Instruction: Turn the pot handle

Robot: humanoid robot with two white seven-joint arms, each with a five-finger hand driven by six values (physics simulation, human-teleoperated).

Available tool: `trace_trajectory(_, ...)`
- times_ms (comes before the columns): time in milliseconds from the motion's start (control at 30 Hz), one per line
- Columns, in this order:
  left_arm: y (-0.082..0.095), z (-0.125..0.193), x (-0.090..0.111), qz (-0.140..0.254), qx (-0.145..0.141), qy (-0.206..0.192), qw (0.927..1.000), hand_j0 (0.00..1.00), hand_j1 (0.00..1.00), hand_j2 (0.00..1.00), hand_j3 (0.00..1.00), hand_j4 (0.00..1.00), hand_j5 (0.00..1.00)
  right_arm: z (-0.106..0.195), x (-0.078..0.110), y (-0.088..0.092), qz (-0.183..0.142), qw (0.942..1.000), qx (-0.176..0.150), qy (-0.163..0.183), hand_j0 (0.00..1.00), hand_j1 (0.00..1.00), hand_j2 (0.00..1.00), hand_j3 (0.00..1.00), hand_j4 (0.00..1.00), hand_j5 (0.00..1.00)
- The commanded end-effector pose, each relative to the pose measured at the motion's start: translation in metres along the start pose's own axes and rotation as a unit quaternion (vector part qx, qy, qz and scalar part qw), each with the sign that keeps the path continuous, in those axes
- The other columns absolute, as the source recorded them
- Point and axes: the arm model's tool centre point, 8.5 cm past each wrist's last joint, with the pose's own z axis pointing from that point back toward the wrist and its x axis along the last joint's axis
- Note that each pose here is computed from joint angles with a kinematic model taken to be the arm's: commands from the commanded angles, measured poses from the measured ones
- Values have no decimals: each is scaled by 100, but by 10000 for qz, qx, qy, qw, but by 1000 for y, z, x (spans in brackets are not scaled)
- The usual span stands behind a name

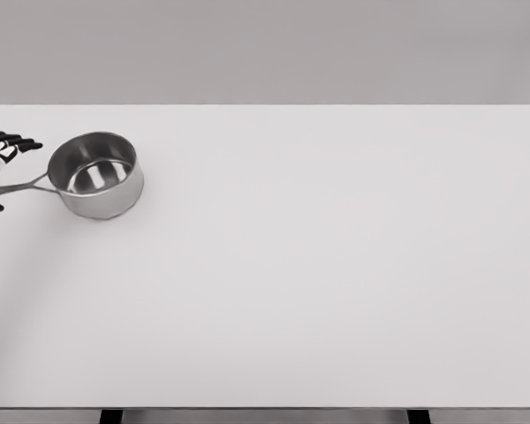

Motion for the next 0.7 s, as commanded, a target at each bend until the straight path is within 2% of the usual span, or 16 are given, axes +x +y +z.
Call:
trace_trajectory(0, -5, 0, -1, 90, -17, 31, 10000, 100, 100, 100, 100, 100, 100, 0, 0, 0, 1, 10000, 0, 3, 100, 100, 100, 100, 100, 100)
trace_trajectory(233, -3, -8, 0, 159, 82, 24, 9998, 100, 100, 100, 100, 100, 100, 0, 0, 0, 2, 10000, 0, -5, 100, 100, 100, 100, 100, 100)
trace_trajectory(500, -3, -9, -14, 271, 99, 227, 9993, 100, 100, 100, 100, 100, 100, 0, 0, 0, 2, 10000, 0, -5, 100, 100, 100, 100, 100, 100)
trace_trajectory(667, -5, -12, -12, 265, 73, 197, 9994, 100, 100, 100, 100, 100, 100, 0, 0, 0, 1, 10000, 0, 3, 100, 100, 100, 100, 100, 100)
